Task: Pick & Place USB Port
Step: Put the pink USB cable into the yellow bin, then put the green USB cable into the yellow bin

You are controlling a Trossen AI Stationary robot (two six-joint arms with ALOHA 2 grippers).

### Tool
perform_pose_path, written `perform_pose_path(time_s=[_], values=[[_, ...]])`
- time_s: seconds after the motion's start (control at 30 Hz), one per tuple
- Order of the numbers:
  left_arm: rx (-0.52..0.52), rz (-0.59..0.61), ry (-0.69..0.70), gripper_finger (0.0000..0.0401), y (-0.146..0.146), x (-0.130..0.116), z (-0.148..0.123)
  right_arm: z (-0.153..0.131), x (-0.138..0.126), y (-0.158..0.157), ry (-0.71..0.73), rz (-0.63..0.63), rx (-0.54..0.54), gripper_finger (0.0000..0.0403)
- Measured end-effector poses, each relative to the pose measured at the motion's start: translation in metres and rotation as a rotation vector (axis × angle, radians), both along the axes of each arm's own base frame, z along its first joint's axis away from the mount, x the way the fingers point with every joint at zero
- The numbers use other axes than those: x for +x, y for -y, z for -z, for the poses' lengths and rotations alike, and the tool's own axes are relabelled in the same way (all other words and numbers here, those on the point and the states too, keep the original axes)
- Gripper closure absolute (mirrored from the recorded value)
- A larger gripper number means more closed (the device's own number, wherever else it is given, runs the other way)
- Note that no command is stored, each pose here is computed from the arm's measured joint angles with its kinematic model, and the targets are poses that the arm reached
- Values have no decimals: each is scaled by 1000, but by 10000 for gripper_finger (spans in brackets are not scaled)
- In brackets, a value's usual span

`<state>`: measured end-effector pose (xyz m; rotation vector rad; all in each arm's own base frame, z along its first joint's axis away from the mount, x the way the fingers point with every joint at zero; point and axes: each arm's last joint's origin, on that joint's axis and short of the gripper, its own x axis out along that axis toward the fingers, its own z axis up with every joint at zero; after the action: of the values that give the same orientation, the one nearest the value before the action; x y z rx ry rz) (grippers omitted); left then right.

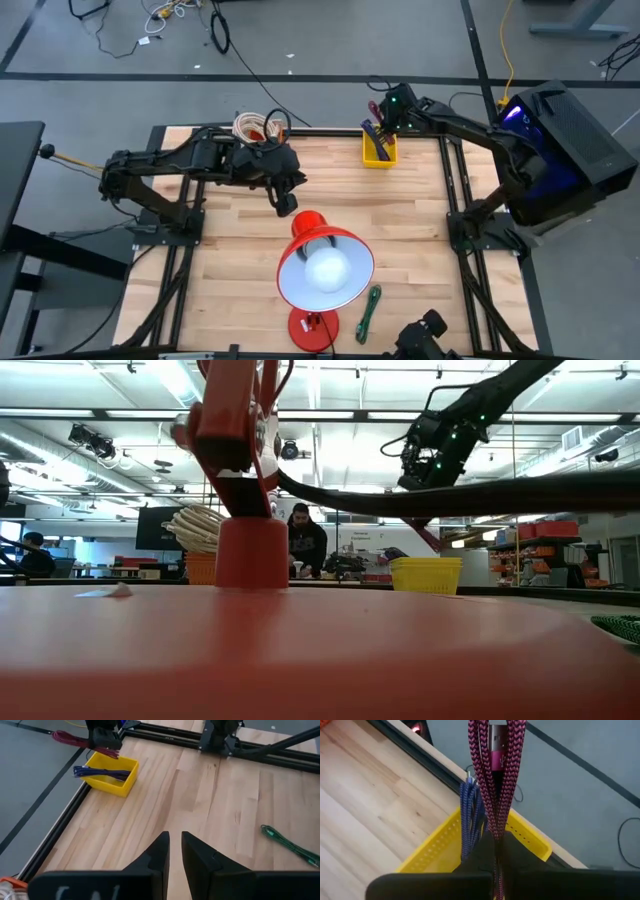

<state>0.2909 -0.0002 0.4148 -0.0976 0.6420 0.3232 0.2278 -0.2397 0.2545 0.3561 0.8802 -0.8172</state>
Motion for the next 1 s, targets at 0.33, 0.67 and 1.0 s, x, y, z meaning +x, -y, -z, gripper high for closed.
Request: perform_pose_path(time_s=[0.33,0.67,1.0], values=[[2,1,-1,348,0,2,1,24,8,7,-26,-4,78,393],[2,1,-1,348,0,2,1,24,10,9,1,2,75,283],[16,12,-7,348,0,1,1,3,21,-16,174,-180,174,241]])
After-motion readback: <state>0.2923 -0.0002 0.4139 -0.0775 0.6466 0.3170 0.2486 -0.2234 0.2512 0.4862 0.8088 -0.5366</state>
